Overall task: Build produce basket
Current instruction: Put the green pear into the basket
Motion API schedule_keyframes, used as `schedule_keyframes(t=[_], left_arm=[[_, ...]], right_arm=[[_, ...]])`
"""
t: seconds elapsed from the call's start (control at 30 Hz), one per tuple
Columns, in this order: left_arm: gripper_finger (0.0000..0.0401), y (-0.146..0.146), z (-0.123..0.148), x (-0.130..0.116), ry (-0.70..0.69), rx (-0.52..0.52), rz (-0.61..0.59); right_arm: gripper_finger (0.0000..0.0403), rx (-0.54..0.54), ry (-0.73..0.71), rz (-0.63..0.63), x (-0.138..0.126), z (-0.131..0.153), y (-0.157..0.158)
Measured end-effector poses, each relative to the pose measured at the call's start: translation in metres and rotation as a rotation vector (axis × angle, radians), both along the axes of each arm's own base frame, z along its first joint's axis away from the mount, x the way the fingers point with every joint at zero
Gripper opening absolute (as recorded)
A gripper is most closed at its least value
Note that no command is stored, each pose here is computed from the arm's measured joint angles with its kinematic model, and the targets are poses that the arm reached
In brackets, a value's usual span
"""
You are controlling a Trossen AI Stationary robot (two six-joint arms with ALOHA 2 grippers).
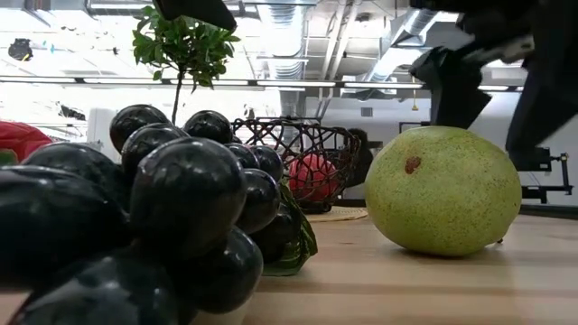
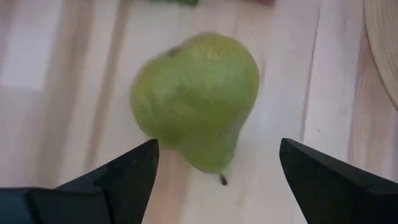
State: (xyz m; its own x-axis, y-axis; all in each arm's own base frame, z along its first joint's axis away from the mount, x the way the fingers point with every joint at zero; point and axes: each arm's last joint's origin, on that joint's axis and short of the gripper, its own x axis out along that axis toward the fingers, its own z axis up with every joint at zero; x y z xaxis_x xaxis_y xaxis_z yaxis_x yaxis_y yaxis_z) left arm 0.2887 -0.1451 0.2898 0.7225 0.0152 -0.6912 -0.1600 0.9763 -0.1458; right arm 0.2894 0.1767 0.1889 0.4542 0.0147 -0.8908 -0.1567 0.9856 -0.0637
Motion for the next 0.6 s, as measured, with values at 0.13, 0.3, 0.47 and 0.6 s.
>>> schedule_keyframes(t=[0.13,0.3,0.47,0.6], left_arm=[[0.0381,0.000,0.000,0.000,-0.002,0.005,0.006],[0.0381,0.000,0.000,0.000,0.000,0.002,0.010],[0.0381,0.000,0.000,0.000,0.000,-0.006,0.020],[0.0381,0.000,0.000,0.000,-0.007,-0.007,0.033]], right_arm=[[0.0352,0.007,0.017,0.064,0.005,0.000,-0.007],[0.0352,0.028,0.046,0.158,0.007,-0.003,-0.008],[0.0352,0.021,0.029,0.200,0.015,-0.013,-0.008],[0.0352,0.025,0.033,0.209,0.023,-0.024,-0.014]])
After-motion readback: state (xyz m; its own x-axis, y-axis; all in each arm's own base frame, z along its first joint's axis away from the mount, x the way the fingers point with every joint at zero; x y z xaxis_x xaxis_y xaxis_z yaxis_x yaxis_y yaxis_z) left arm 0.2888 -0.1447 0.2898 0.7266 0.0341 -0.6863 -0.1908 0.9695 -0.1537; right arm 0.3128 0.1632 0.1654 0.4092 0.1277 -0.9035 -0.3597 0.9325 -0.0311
